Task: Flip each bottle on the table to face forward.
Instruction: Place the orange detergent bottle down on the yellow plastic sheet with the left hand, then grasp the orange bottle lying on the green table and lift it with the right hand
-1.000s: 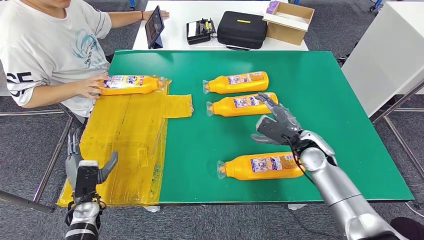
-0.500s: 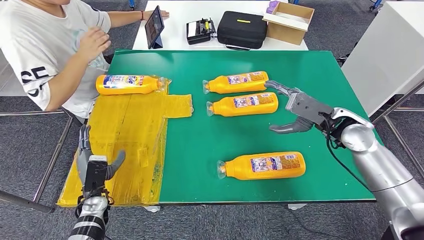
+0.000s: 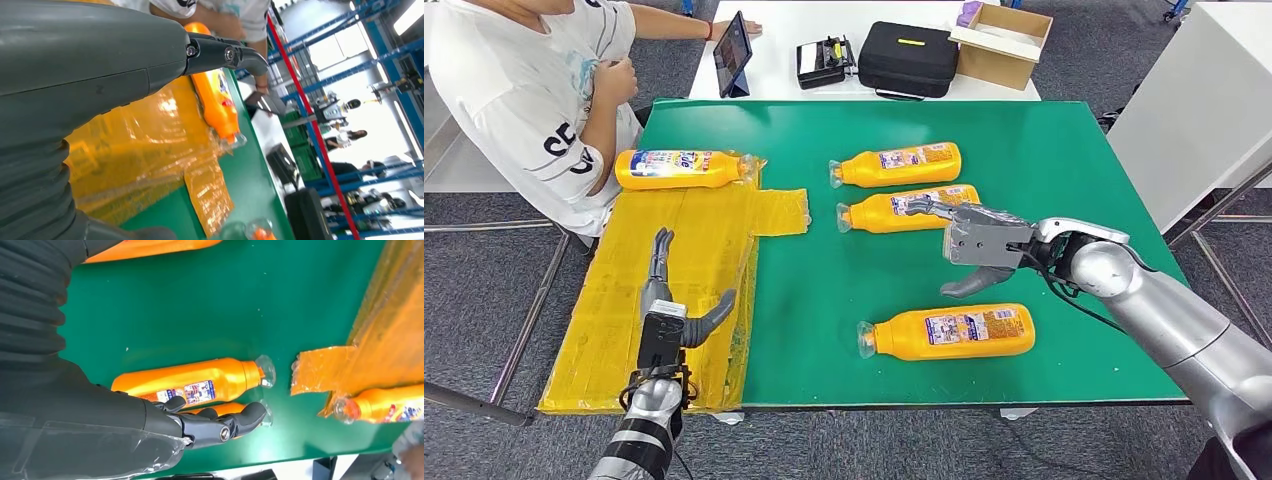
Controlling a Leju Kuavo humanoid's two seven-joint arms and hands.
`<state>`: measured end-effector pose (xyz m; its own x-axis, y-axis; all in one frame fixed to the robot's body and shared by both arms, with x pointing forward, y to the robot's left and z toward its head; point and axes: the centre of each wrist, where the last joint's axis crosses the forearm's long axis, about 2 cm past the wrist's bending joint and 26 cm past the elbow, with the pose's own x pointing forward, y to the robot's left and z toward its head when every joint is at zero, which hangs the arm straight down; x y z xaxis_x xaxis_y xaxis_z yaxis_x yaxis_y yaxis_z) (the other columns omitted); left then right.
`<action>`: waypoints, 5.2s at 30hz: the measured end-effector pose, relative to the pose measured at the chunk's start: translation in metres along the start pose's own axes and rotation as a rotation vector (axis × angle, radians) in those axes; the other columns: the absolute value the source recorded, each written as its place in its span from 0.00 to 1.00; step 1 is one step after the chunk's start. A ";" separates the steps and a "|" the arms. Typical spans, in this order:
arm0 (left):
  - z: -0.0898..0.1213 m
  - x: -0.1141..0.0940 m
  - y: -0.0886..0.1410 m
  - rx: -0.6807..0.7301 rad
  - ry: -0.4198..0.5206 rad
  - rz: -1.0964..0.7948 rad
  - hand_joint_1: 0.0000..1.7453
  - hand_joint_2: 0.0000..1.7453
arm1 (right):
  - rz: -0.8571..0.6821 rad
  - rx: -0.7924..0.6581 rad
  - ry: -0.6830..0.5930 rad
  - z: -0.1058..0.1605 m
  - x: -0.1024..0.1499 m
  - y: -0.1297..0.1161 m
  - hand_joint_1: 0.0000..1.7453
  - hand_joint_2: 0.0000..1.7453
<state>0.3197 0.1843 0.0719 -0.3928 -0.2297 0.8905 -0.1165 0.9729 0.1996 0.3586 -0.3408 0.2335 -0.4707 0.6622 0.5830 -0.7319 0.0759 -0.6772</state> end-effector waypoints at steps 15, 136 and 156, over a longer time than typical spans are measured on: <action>-0.003 0.006 -0.017 -0.044 0.008 0.073 0.00 0.00 | 0.024 0.051 0.030 -0.011 -0.006 0.026 0.00 1.00; 0.025 -0.007 -0.032 -0.145 0.106 0.093 0.00 1.00 | 0.062 -0.035 0.289 0.032 -0.064 0.150 0.00 1.00; 0.028 -0.008 -0.037 -0.145 0.130 0.110 0.00 1.00 | 0.086 0.037 0.359 0.033 -0.072 0.160 0.00 1.00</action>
<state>0.3014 0.1494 0.0464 -0.2743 -0.1263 0.9533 0.0569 0.9875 0.1472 0.2588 -0.4011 0.0978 -0.3329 0.8850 0.3256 -0.7178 -0.0139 -0.6961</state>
